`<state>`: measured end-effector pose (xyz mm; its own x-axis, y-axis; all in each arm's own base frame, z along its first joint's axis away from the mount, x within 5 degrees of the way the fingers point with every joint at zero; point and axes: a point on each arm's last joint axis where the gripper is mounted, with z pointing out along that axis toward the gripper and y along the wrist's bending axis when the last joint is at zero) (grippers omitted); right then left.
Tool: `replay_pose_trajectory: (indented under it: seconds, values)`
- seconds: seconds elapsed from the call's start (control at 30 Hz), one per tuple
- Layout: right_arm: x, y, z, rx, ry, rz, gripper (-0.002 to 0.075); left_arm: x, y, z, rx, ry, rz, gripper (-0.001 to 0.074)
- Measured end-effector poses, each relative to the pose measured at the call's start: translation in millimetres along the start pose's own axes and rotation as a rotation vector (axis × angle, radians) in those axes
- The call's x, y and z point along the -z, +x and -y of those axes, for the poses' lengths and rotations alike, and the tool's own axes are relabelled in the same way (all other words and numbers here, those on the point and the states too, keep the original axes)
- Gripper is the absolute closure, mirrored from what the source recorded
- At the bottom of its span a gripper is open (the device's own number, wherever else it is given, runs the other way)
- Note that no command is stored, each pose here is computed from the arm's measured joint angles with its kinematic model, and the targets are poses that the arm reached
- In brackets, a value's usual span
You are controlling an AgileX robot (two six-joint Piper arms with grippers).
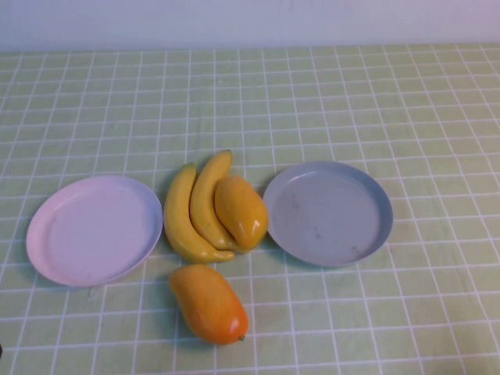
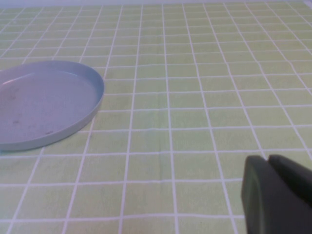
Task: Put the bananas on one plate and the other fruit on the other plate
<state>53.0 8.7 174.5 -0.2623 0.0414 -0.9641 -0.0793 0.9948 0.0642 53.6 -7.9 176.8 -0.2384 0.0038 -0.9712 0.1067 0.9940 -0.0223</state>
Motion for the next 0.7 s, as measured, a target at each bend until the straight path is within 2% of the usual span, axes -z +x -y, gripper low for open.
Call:
replay_pose_trajectory:
  seconds: [0.2,0.27,0.4,0.47,0.7]
  values:
    - [0.0,0.0,0.0,0.0,0.0,0.0,0.0743,0.0,-1.6,0.8,0.04,0.009,0.017,0.0736]
    - [0.0,0.0,0.0,0.0,0.0,0.0,0.0743,0.2,-5.9,1.9,0.134,0.025,0.063,0.0736]
    - [0.0,0.0,0.0,0.0,0.0,0.0,0.0743,1.5,-16.3,2.7,0.445,0.069,0.17,0.0736]
    - [0.0,0.0,0.0,0.0,0.0,0.0,0.0743,2.2,-19.8,1.5,0.536,0.075,0.21,0.0736]
    - [0.0,0.0,0.0,0.002,0.0,0.0,0.0743,3.3,-24.5,-1.4,0.615,0.069,0.269,0.0736]
